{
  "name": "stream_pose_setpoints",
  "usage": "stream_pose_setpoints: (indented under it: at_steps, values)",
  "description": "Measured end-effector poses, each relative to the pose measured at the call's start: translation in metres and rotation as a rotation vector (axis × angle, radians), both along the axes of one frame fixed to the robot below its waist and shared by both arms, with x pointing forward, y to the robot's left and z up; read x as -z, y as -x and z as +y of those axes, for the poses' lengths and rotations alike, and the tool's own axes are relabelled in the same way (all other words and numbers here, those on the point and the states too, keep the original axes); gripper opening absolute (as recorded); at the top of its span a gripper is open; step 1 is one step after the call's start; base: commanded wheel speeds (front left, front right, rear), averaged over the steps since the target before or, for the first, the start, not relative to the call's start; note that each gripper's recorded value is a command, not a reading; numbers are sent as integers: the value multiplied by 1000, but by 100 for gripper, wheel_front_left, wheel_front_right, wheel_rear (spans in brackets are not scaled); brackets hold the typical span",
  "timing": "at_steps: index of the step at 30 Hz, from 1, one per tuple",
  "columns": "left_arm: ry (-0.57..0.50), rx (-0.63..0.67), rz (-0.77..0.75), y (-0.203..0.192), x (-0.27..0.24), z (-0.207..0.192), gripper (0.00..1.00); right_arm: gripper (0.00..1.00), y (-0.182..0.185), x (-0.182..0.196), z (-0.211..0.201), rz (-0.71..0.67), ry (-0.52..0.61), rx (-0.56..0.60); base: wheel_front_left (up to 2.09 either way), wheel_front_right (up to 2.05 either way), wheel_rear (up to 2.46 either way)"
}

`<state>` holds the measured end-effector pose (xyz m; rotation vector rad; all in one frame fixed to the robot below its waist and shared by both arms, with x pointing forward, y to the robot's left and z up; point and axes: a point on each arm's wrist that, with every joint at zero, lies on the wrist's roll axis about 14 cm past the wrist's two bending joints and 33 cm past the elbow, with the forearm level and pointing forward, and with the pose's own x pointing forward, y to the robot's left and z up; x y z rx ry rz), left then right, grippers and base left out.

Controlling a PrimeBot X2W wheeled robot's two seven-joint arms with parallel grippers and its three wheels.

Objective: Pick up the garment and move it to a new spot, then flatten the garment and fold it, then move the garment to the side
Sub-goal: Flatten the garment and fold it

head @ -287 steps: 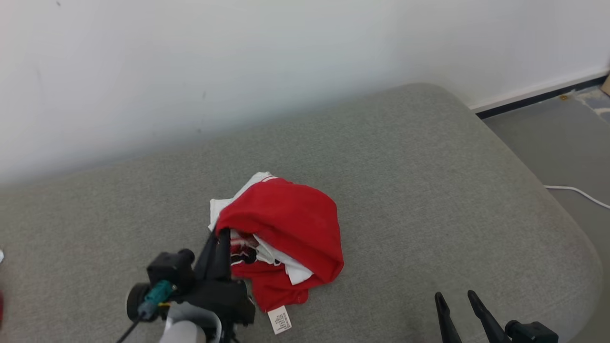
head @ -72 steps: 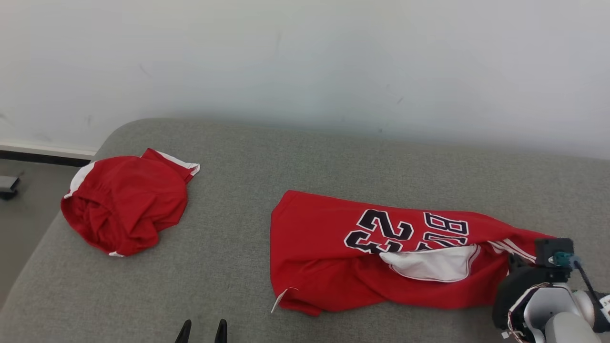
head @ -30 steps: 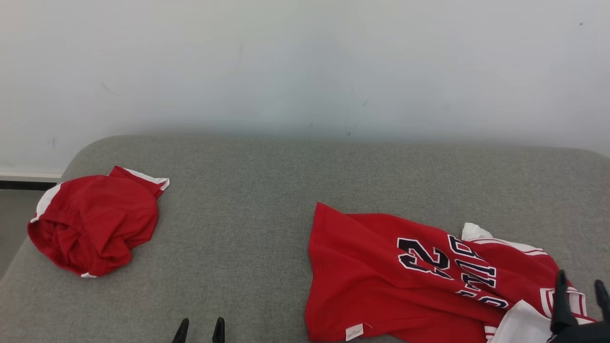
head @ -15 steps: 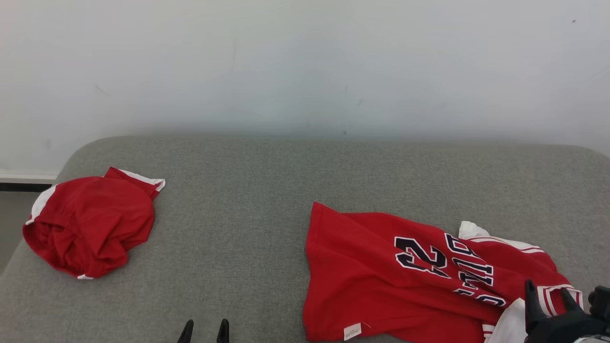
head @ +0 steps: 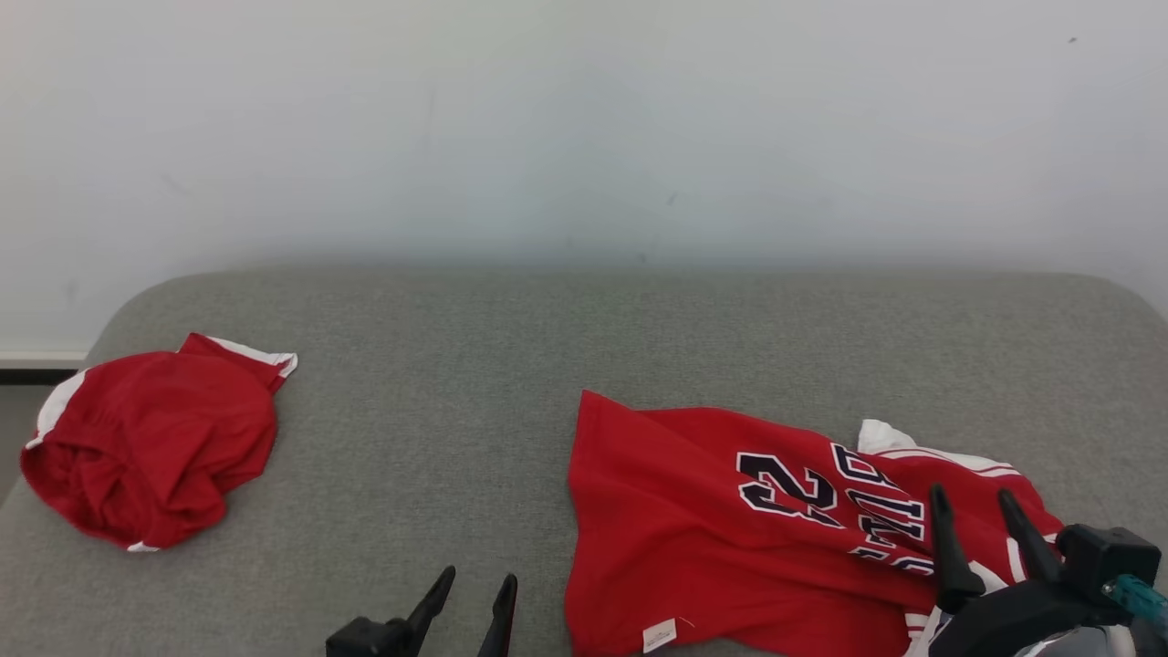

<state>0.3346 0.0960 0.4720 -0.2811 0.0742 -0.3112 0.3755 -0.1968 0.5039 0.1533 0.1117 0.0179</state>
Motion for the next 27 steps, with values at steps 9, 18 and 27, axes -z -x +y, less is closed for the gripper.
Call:
stream_pose_setpoints:
  at_steps: [9, 18, 27]
  values:
    - [-48, 73, 36, -49, -3, -23, 100, 100, 20, -22, 18, -96, 43, -51, 0, 0, 0]
    - [-57, 147, 144, -97, 5, -63, 100, 100, 50, -12, 22, -84, 87, -47, 0, 0, 0]
    - [-119, 147, 285, -144, 26, -80, 100, 100, 57, 11, 8, 0, 70, 7, 0, 0, 0]
